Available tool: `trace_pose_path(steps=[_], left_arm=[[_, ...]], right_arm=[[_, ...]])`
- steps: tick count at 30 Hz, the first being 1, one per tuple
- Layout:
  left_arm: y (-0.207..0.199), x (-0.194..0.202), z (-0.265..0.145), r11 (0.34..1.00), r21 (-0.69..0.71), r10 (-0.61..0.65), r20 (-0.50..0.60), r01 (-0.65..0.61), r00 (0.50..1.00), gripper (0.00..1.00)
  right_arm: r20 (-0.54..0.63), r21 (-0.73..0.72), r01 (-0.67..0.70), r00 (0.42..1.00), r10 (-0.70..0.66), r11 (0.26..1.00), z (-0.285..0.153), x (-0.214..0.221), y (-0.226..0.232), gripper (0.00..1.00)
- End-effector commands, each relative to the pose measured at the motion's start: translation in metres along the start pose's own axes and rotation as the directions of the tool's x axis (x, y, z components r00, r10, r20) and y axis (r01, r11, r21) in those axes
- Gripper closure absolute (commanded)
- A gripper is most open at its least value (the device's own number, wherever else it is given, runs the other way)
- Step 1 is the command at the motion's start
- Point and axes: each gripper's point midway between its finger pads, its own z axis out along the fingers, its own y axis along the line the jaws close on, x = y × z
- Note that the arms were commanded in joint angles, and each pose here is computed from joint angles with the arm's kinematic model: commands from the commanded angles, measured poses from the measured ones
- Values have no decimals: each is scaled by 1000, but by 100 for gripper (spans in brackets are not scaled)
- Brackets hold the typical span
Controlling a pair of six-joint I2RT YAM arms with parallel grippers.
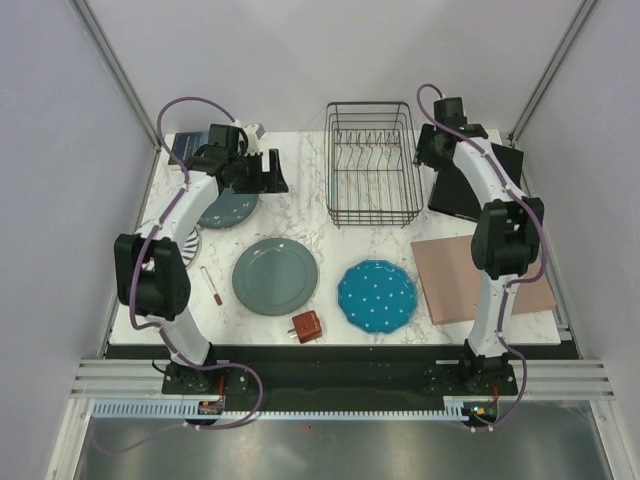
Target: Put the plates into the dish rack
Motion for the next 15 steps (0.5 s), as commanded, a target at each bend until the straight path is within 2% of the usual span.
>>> trace_pose_path(steps=[1,3,5,6,7,10,11,12,14,15], left_arm=[[18,6,-56,995,-94,22,75,-15,997,4],[35,35,-64,993,-114,-34,26,37,999,3],[60,56,-73,983,-135,-127,1,126,992,4],[73,62,-79,972,-154,-179,9,178,984,4],[86,65,-88,958,-178,-223,29,224,974,4],[94,89,-91,925,-192,-328,30,328,944,7],[91,106,-87,918,-178,-361,-2,355,933,8],[88,112,-86,913,-170,-377,-10,370,926,12],[84,128,-87,908,-167,-393,-27,383,919,15],[86,133,-87,905,-180,-396,-30,385,918,16]], right_arm=[[115,-99,24,993,-12,995,-92,-21,6,39],[129,-177,38,992,-15,984,-123,-15,14,37],[73,-230,45,997,-29,972,-129,17,17,36],[108,-341,71,994,-36,937,-153,18,33,36],[50,-395,83,996,-68,915,-146,51,38,36],[19,-598,128,989,-146,791,-163,101,78,37],[8,-662,151,981,-194,735,-170,120,98,37],[-13,-711,153,973,-230,686,-169,139,111,38],[-34,-783,168,950,-311,599,-179,167,140,38],[-42,-797,168,943,-331,580,-173,175,148,38]])
